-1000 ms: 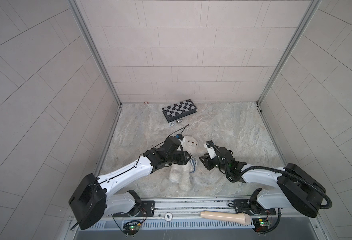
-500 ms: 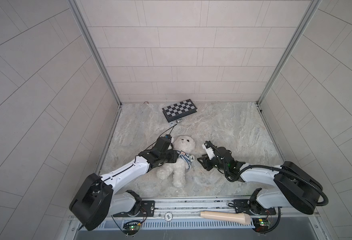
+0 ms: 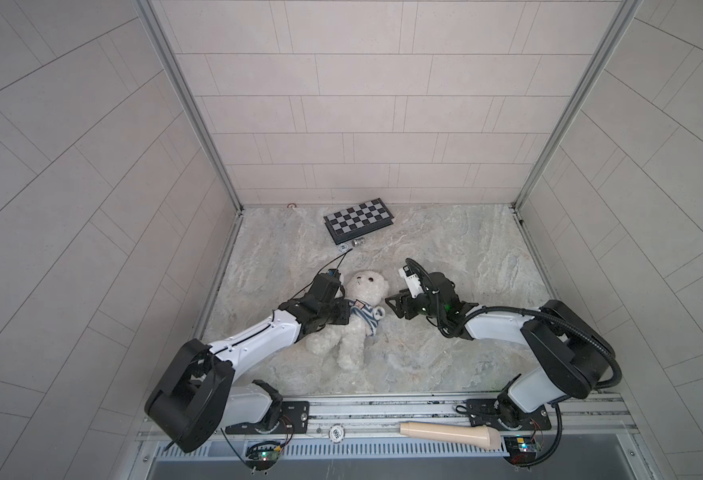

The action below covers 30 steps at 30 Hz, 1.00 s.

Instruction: Dress the teddy bear

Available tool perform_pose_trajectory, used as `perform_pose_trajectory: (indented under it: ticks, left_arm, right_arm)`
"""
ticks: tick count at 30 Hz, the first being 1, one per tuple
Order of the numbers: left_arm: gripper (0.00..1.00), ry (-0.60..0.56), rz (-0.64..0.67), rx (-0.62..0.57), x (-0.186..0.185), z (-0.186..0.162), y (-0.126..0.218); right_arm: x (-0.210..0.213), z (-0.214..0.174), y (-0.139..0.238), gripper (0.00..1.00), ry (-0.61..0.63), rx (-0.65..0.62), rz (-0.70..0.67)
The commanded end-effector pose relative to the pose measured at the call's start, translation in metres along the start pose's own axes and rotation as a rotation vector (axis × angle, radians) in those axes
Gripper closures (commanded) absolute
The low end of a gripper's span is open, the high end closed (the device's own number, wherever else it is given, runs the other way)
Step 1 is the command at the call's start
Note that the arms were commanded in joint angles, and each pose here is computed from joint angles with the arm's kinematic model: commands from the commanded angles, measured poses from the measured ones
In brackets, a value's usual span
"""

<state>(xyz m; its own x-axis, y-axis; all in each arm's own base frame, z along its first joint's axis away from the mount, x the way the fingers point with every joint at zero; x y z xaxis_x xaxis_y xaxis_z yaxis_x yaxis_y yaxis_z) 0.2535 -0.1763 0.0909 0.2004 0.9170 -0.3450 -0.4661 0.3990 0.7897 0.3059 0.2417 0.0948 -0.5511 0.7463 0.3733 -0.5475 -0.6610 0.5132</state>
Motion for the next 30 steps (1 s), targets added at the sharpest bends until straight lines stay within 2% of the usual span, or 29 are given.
perform_pose_trajectory:
  ticks: [1,11,18,20,25,30]
  left_arm:
    - [0.77,-0.01,0.075,0.046,0.018,-0.016,-0.009]
    - [0.77,-0.025,0.097,0.051,0.021,-0.017,-0.012]
    - [0.78,-0.031,0.087,0.055,0.02,-0.017,-0.015]
    - [0.78,-0.029,0.079,0.056,0.019,-0.017,-0.015]
    - [0.77,-0.03,0.079,0.034,0.017,-0.012,-0.01]
    - [0.7,-0.027,0.063,0.004,0.012,-0.004,-0.005]
  right_arm:
    - [-0.003,0.01,-0.009,0.29,-0.024,-0.02,0.042]
    - [0.0,0.018,-0.035,0.25,-0.07,-0.06,0.155]
    - [0.003,0.019,-0.046,0.29,-0.048,-0.053,0.189]
    - [0.005,0.02,-0.047,0.36,-0.039,-0.05,0.197]
    - [0.014,0.021,-0.047,0.72,-0.013,-0.047,0.218]
    - [0.018,0.02,-0.04,0.91,0.003,-0.048,0.199]
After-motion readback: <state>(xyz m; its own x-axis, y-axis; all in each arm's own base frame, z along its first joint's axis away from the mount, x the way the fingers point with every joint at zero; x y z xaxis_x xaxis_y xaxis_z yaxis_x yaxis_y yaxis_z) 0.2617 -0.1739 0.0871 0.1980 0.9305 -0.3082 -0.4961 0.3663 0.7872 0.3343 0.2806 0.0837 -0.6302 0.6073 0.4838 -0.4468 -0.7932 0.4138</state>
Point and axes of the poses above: each gripper's point midway between its finger pads, its own y axis back along the fingers, its own x axis along the line the jaws close on, z = x × y, the point moved 3 cm from there along y, back along the fingers, and after that the axes turned 1 degree about y, right-handed, at the moved point
